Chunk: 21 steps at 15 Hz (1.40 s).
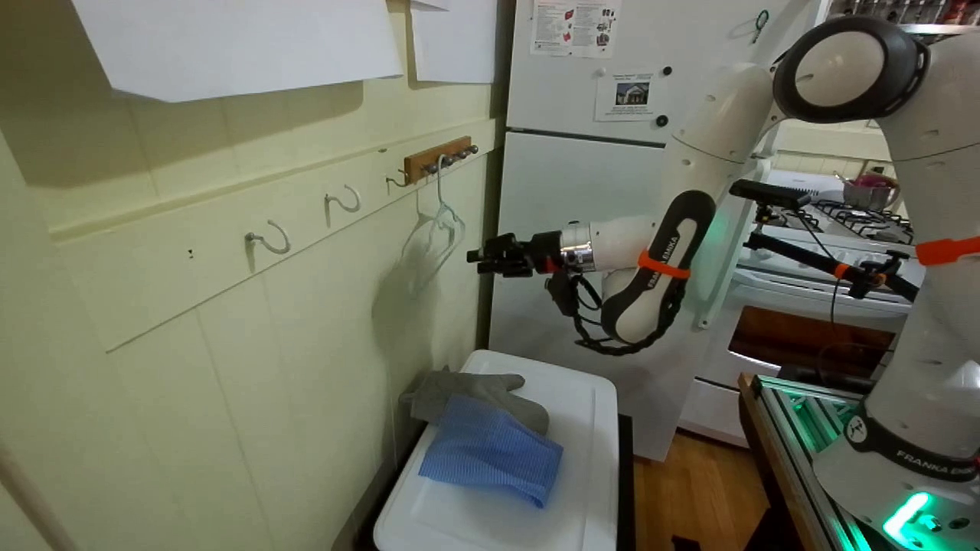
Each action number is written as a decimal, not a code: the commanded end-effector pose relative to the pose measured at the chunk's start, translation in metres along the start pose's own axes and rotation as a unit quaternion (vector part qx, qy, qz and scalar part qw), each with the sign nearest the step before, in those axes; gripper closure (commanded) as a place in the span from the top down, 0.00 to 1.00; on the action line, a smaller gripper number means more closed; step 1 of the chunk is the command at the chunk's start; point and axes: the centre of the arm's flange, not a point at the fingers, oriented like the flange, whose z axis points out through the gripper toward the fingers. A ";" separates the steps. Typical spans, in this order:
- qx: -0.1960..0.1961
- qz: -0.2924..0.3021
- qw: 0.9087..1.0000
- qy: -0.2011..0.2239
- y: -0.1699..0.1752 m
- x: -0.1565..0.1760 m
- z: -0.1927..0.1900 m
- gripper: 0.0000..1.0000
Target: Hook the hanger on the second silver hook from the left
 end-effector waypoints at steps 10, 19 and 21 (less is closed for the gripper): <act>-0.036 0.075 0.991 -0.101 -0.005 -0.008 -0.006 1.00; -0.224 0.104 0.952 -0.180 -0.020 -0.036 -0.035 1.00; -0.278 0.096 0.937 -0.188 -0.025 -0.040 -0.039 1.00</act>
